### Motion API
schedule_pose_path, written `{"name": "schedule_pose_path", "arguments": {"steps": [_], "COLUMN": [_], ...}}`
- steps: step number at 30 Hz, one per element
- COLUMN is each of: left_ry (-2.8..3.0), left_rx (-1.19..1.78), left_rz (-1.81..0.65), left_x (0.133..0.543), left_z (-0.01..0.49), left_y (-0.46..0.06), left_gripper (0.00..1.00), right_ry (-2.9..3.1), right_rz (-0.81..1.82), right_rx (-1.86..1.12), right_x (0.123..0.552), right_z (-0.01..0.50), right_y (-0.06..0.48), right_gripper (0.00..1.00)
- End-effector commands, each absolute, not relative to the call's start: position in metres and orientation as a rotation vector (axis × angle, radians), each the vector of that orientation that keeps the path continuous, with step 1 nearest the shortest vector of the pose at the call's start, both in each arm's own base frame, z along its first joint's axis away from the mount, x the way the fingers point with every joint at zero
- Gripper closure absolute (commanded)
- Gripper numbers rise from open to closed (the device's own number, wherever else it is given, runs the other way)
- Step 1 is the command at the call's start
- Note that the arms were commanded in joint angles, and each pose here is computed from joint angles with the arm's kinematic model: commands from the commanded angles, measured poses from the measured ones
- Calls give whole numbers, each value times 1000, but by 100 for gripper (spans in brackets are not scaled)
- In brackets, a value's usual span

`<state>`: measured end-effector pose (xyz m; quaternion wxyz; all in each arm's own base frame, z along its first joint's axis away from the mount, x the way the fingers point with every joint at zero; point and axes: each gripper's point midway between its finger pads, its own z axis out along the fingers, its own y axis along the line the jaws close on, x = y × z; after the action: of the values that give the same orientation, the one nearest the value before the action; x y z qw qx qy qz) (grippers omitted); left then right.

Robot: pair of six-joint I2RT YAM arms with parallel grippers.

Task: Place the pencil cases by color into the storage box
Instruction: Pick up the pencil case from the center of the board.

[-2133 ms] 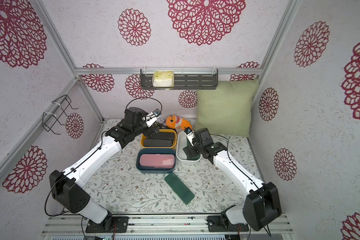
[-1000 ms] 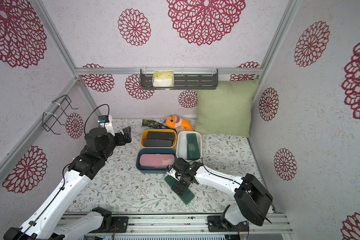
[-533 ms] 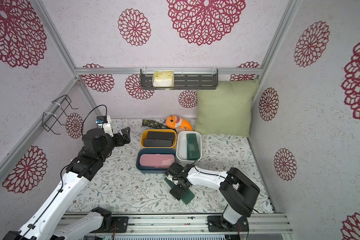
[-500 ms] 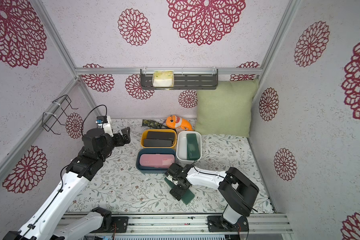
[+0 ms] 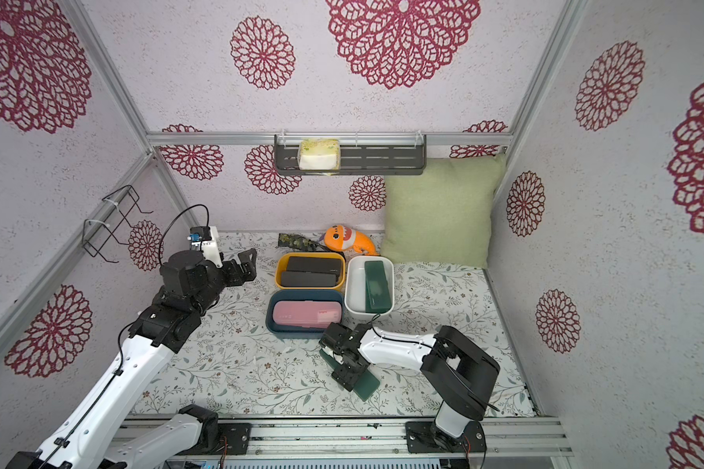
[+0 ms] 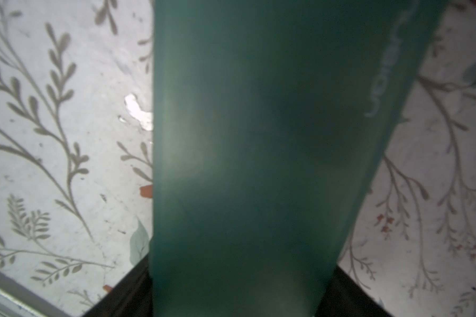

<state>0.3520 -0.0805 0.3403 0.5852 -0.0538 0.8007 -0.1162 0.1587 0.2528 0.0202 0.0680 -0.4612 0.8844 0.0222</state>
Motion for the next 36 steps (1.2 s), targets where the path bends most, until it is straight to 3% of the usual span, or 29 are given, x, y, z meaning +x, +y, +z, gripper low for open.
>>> {"name": "schedule_pose_path", "arguments": {"steps": [1, 12, 23, 28, 36], "left_ry": [1856, 1843, 1839, 1850, 1880], "left_rx": [-123, -114, -145, -149, -120], "left_rz": [-297, -322, -358, -357, -324], "left_x": [351, 342, 327, 326, 330], "left_z": [346, 355, 374, 372, 368], "left_y": [-81, -82, -79, -78, -78], "left_gripper": [3, 3, 3, 3, 3], "right_ry": [2671, 2568, 2363, 2294, 2304], "right_rz": [-2, 115, 341, 325, 200], "right_rx": [-1390, -1438, -1437, -1270, -860], "right_x": [158, 152, 146, 172, 255], "right_z": [19, 47, 96, 132, 174], "right_y": [244, 256, 290, 300, 285], "right_gripper": [33, 52, 52, 50, 50]}}
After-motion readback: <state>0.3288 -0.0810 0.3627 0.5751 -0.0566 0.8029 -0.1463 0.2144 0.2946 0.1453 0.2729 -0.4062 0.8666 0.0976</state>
